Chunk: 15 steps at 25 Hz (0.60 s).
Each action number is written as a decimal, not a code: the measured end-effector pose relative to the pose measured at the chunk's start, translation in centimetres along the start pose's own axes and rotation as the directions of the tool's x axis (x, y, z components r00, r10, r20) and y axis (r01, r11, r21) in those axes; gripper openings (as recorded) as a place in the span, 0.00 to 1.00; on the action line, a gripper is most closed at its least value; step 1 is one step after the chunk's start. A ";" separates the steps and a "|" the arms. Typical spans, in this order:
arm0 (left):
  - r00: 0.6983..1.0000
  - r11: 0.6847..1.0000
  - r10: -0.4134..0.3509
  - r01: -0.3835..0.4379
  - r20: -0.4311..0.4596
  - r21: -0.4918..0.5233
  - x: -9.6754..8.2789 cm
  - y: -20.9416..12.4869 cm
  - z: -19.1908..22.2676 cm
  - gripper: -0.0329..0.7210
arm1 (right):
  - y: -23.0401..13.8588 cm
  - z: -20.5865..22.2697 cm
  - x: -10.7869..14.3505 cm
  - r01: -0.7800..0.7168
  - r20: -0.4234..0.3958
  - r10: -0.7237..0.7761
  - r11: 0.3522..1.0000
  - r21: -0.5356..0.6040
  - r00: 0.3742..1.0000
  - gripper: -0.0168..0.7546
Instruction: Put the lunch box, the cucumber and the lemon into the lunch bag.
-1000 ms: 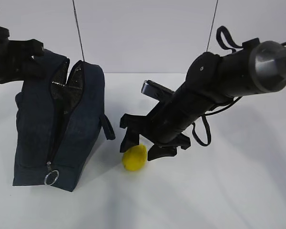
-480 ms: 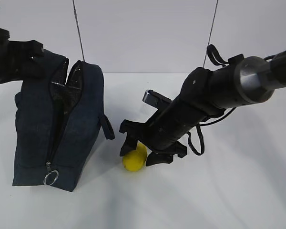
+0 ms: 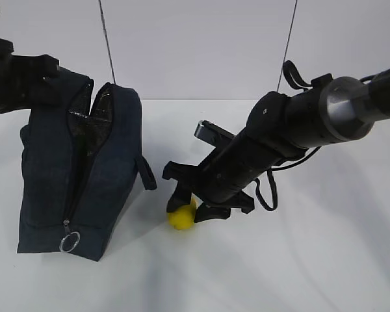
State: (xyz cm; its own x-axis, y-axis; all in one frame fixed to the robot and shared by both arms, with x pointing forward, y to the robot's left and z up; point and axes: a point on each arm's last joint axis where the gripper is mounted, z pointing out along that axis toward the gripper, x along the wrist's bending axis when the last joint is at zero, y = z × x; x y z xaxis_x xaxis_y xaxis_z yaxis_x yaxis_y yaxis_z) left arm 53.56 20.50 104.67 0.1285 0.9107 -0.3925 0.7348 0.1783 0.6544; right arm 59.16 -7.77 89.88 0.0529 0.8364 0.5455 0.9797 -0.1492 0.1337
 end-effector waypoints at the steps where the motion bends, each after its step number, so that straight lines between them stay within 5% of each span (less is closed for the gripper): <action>1: 1.000 1.000 0.000 0.000 0.000 0.000 0.0 0.0 0.0 0.05 | 0.0 0.0 0.0 0.005 0.000 -0.005 1.000 0.000 1.000 0.57; 15: 1.000 1.000 0.000 0.000 0.000 0.000 0.0 0.0 0.0 0.05 | -0.3 0.0 0.0 0.041 -0.004 -0.041 0.999 0.029 0.999 0.56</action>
State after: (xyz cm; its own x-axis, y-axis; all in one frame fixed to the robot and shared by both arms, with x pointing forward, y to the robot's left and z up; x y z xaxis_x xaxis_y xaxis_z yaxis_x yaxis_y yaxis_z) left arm 53.56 20.50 104.67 0.1285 0.9107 -0.3925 0.7348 0.1783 0.6544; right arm 58.90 -7.72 89.86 0.0118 0.8399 0.5425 0.9863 -0.0991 0.1320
